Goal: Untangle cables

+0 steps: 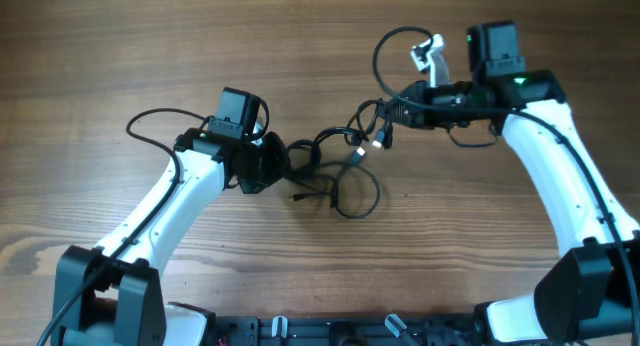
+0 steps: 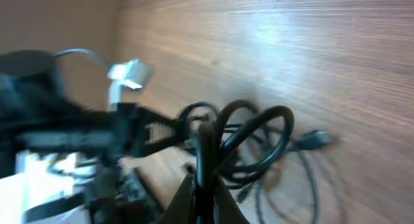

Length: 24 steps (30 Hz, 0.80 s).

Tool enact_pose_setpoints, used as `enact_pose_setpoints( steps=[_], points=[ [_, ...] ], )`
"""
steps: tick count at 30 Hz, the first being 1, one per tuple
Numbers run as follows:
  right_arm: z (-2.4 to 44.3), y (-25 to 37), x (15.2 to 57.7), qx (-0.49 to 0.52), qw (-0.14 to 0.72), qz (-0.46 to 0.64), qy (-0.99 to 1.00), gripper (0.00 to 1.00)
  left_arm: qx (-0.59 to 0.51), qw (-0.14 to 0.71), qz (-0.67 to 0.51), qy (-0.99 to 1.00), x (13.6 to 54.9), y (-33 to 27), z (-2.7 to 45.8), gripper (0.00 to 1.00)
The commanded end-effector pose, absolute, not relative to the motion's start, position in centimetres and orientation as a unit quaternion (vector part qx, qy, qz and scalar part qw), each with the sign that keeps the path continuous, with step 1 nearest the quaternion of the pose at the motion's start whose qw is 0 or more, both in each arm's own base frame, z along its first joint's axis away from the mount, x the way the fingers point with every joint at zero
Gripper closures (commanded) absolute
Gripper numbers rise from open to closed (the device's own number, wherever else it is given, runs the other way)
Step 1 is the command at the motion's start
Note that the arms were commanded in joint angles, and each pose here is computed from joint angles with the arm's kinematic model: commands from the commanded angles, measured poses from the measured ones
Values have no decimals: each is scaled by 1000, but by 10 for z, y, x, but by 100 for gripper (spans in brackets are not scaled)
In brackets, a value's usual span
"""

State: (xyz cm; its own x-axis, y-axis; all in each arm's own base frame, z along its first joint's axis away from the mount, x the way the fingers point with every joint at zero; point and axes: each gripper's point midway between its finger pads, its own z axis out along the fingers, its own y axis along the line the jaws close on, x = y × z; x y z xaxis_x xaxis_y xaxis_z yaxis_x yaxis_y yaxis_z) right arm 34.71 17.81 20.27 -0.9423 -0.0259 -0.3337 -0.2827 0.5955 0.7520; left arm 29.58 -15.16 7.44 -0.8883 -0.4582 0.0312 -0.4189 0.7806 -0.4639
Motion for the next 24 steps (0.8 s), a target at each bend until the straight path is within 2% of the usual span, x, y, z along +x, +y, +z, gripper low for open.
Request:
enact_pose_setpoints(
  steps=[1,3,8,9,11,13,15,16,17,19,20,22,24],
  points=[
    [260,180,345,-133,184,546,807,96,-238,64,-174,953,297,-127,62,96],
    [261,173,360,-131,215,528,811,96,-232,58,-176,955,294,-128,62,96],
    [241,141,423,-36,303,403,863,96,-97,51,-216,970,282,-155,67,96],
    [221,111,440,47,318,317,892,96,-76,52,-216,972,280,-160,67,96],
    [185,45,447,192,320,150,916,96,-68,52,-216,973,278,-163,67,96],
    [156,8,434,237,289,39,927,96,-68,53,-214,973,279,-162,67,96],
    [121,-6,421,244,236,-14,940,80,-68,61,-217,972,282,-163,68,96],
    [109,0,418,232,213,-6,949,57,-67,65,-219,971,284,-164,69,96],
    [101,20,416,179,190,40,965,20,-69,66,-220,971,285,-164,69,96],
    [109,56,413,105,177,131,970,9,-70,66,-220,971,285,-164,69,96],
    [120,72,411,68,177,174,966,6,-70,66,-220,971,285,-164,69,96],
    [167,120,391,-52,194,310,929,6,-71,66,-220,971,285,-164,69,96],
    [181,135,375,-63,177,351,917,9,-71,69,-222,970,287,-165,70,96]
  ],
)
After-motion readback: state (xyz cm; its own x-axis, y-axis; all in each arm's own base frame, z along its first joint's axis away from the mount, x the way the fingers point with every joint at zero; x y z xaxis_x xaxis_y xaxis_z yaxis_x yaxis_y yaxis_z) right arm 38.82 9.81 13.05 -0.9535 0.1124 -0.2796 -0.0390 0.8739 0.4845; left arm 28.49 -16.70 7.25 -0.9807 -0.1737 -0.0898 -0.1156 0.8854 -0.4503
